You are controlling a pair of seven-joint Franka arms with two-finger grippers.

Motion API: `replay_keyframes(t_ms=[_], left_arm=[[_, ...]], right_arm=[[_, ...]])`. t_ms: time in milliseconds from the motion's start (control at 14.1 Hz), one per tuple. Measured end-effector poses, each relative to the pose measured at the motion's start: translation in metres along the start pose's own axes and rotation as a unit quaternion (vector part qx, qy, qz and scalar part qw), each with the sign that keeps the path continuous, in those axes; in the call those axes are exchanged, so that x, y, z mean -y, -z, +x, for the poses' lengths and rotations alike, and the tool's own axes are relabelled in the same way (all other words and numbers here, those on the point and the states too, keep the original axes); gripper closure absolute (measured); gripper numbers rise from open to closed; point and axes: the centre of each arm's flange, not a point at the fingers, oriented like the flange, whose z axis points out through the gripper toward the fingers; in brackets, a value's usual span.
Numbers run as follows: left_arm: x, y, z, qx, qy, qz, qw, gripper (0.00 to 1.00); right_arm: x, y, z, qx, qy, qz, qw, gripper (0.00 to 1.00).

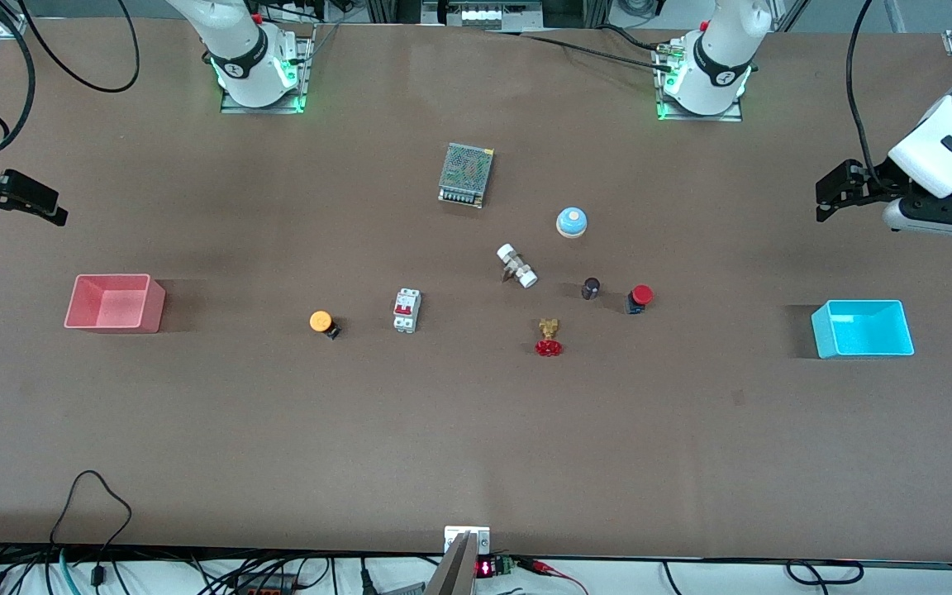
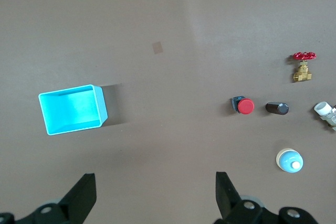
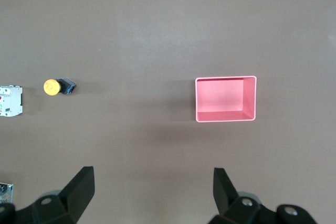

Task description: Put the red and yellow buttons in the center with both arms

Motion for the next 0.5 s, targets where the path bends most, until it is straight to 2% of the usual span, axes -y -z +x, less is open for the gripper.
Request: replay_keyframes(t_ms=[497], left_arm=[[-0.002, 0.0, 0.0, 0.0, -0.002, 0.0, 1.0, 0.0]], right_arm=[[-0.002, 0.0, -0.03, 0.014, -0.022, 0.001, 1.0, 0.0]])
